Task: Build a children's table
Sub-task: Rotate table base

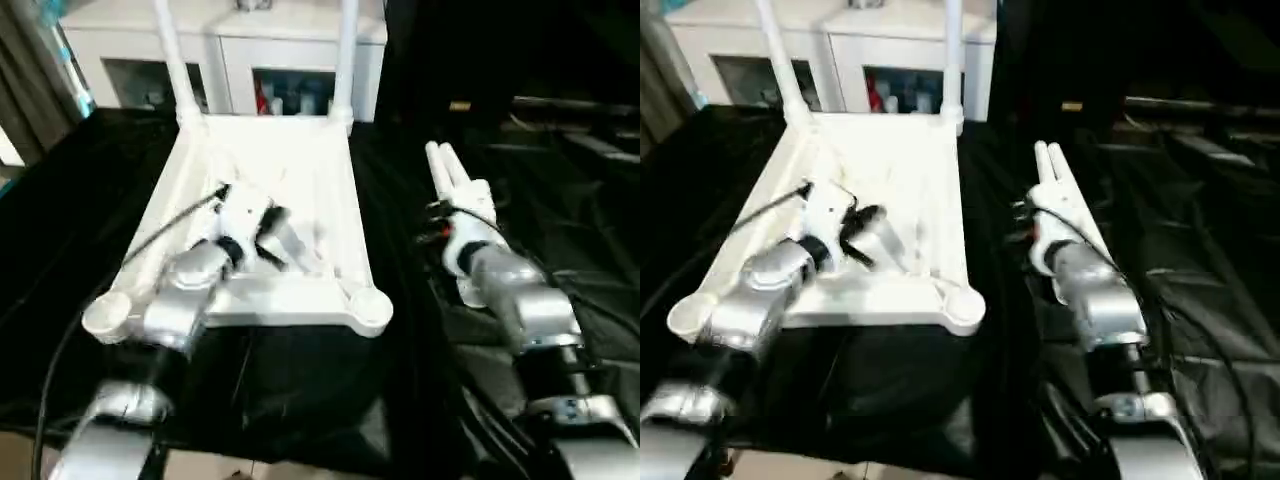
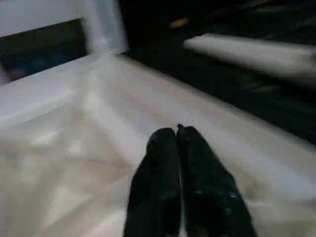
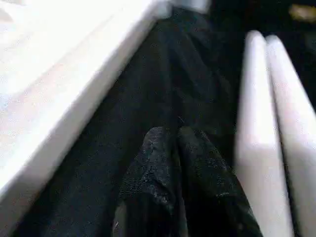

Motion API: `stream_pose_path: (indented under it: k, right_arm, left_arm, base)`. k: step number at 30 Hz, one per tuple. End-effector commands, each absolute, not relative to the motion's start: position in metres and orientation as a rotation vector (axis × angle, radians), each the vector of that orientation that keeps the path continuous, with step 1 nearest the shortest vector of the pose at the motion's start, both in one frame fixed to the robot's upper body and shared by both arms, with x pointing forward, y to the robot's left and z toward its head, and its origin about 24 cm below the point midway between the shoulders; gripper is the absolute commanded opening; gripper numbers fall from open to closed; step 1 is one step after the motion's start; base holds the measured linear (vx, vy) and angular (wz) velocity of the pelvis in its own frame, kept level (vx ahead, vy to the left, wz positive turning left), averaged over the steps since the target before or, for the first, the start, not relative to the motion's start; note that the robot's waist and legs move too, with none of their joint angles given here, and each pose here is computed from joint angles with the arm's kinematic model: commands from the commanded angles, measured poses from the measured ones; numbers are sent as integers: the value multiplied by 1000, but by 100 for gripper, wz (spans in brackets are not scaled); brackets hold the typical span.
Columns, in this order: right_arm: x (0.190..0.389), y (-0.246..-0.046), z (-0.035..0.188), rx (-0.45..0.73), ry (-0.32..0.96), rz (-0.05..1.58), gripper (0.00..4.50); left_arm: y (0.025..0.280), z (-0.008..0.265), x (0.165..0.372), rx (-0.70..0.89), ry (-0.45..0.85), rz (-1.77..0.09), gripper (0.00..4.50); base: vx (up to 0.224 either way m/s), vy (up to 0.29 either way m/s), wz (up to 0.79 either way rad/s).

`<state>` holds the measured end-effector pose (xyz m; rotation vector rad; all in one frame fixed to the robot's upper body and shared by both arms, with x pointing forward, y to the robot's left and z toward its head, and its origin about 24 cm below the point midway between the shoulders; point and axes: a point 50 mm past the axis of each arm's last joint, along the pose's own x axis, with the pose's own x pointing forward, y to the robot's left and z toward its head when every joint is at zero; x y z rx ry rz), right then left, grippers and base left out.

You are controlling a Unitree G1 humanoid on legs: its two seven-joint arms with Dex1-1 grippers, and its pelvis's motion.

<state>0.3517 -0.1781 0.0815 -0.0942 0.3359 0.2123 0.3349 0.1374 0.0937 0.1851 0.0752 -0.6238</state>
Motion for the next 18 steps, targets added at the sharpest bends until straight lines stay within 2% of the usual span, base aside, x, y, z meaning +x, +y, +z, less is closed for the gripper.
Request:
stream_pose_path:
  k: [1,2,3,6,13,14,17,18]
  right_arm:
    - [359,-188,97,-96,334,134,68]
    - [363,-194,99,-106,382,98,73]
    - [363,-195,100,-107,388,95,90]
    - [367,-200,104,-102,438,74,112]
    - [378,-206,109,-49,545,36,158]
    - [379,-206,109,-50,560,31,177]
    - [380,-209,109,-65,600,18,192]
    - [380,-209,109,-65,607,16,210]
  left_arm:
    - [128,103,322,169,81,-741,45]
    - [124,107,306,164,108,-855,54]
    - [124,107,305,164,112,-868,80]
    - [125,112,286,170,156,-972,91]
    - [130,116,273,192,244,-996,153]
    - [130,116,271,191,250,-1001,164]
    - [129,117,267,191,266,-1008,171]
    - [129,118,266,192,269,-1007,192]
  base:
    - [0,0,0]
    - [0,0,0]
    - [0,0,0]
    - [0,0,0]
    - [0,0,0]
    - [0,0,0]
    - [0,0,0]
    - [0,0,0]
